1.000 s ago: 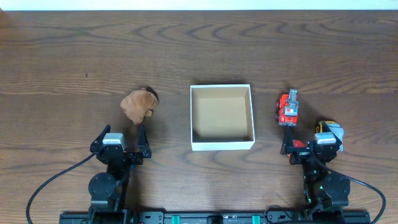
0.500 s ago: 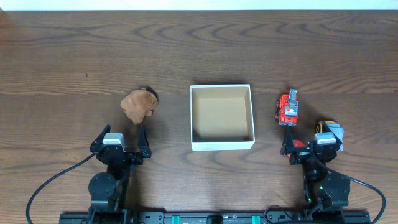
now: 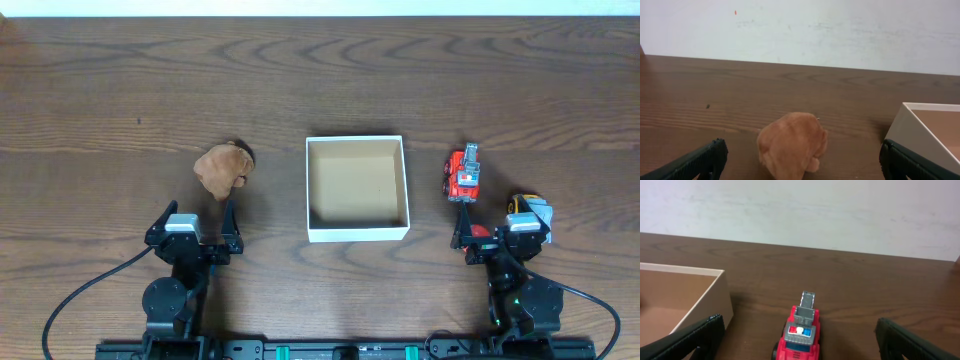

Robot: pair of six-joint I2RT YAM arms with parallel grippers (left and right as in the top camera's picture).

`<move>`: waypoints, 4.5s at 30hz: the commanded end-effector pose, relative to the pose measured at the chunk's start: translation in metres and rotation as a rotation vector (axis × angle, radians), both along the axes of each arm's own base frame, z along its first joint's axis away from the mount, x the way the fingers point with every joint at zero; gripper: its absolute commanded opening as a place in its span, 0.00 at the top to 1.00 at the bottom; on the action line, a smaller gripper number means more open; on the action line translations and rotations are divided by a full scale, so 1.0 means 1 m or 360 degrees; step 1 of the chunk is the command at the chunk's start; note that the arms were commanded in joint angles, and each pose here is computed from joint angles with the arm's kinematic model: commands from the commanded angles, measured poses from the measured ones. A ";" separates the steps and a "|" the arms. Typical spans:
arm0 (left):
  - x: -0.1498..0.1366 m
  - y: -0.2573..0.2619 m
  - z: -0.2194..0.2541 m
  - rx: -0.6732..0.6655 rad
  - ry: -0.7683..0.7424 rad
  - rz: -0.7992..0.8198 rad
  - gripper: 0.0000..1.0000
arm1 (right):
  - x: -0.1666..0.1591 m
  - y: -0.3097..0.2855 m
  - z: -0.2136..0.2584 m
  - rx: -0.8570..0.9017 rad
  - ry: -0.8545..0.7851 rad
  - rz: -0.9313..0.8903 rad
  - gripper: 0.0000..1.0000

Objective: Pack container

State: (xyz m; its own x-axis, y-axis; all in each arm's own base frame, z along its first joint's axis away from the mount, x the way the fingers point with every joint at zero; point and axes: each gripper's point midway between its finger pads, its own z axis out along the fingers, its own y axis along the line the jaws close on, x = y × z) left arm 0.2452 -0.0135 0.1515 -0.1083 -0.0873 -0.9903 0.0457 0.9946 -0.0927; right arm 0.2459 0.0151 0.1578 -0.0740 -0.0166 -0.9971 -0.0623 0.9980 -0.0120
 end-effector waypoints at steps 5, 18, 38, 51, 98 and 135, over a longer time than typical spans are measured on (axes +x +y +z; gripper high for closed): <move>-0.001 -0.001 -0.013 -0.0001 0.0071 -0.0009 0.02 | 0.000 -0.002 -0.001 0.0011 0.0001 -0.0020 0.01; -0.001 -0.001 -0.010 -0.0039 0.0059 -0.0005 0.02 | 0.000 -0.002 -0.001 0.0011 0.0001 -0.0020 0.01; 0.009 -0.001 0.030 -0.0060 0.0105 -0.0002 0.02 | 0.000 -0.002 -0.001 0.0011 0.0001 -0.0020 0.01; 0.014 -0.001 0.080 -0.0165 0.0235 0.0021 0.02 | 0.000 -0.003 0.004 0.0022 -0.0033 -0.0026 0.01; 0.019 -0.002 0.072 -0.0134 0.0662 0.0042 0.02 | 0.086 -0.007 -0.013 0.0344 0.1788 -0.0091 0.01; 0.019 -0.002 0.072 -0.0134 0.0661 0.0042 0.02 | 0.101 -0.014 -0.127 0.0063 0.2189 0.0040 0.29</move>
